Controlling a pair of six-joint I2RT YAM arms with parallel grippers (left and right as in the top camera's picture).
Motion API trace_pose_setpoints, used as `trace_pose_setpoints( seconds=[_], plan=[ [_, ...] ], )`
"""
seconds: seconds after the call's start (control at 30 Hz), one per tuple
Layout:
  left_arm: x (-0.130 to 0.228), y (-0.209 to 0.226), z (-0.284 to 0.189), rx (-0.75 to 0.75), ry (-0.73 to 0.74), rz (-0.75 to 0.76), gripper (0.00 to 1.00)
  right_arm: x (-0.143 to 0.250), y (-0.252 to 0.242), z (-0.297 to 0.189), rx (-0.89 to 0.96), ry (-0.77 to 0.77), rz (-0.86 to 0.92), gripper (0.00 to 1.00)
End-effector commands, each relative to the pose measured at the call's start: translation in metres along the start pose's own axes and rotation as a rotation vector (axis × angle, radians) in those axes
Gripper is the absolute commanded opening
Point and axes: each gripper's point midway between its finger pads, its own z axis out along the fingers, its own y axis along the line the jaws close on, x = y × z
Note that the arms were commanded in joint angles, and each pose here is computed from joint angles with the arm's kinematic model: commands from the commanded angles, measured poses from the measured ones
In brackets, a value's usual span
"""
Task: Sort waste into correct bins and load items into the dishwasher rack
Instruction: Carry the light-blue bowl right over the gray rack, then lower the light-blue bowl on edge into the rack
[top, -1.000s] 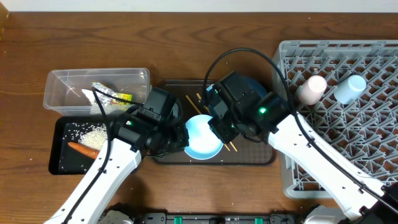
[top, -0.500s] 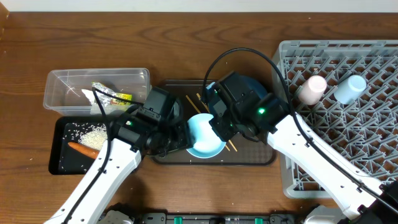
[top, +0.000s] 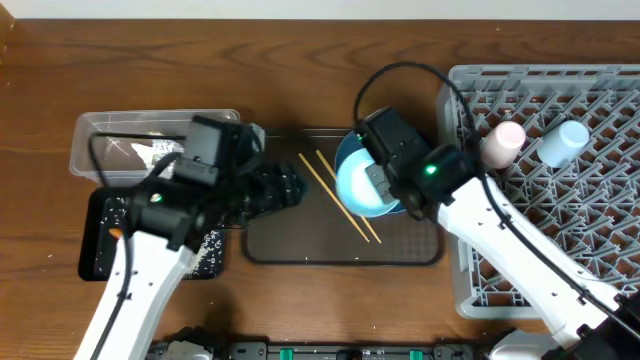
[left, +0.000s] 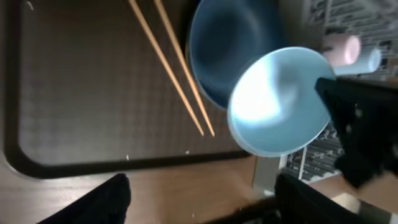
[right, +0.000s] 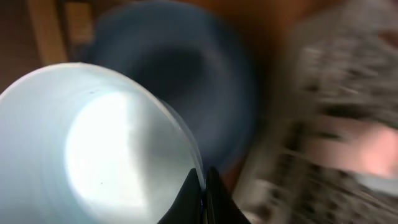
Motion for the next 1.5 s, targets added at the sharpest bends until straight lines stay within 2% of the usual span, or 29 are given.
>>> trace_pose_setpoints(
  seconds=[0.0, 0.07, 0.17, 0.47, 0.7, 0.9, 1.0, 1.47],
  plan=[
    [-0.004, -0.003, -0.008, 0.016, -0.022, 0.016, 0.8, 0.003, -0.063, -0.005, 0.301, -0.003, 0.047, 0.01],
    [-0.004, -0.002, -0.007, 0.014, -0.019, 0.014, 0.91, 0.007, -0.089, -0.012, 0.409, 0.006, 0.064, 0.01],
    [-0.004, -0.001, -0.007, 0.012, -0.017, 0.013, 0.94, 0.013, -0.129, -0.027, 0.567, 0.015, 0.101, 0.01],
    [-0.004, -0.001, -0.007, 0.012, -0.017, 0.013, 0.99, 0.049, -0.212, -0.087, 0.898, 0.065, 0.19, 0.01],
    [-0.004, -0.001, -0.007, 0.012, -0.017, 0.013, 1.0, 0.081, -0.254, -0.128, 1.136, 0.134, 0.261, 0.01],
    [-0.004, -0.001, -0.007, 0.012, -0.017, 0.013, 0.99, 0.113, -0.287, -0.156, 1.321, 0.274, 0.256, 0.01],
    [-0.004, -0.001, -0.007, 0.012, -0.017, 0.013, 0.99, 0.128, -0.299, -0.161, 1.354, 0.334, 0.281, 0.01],
    [-0.004, -0.001, -0.007, 0.012, -0.017, 0.013, 0.98, 0.171, -0.307, -0.148, 1.241, 0.509, 0.32, 0.01]
  ],
)
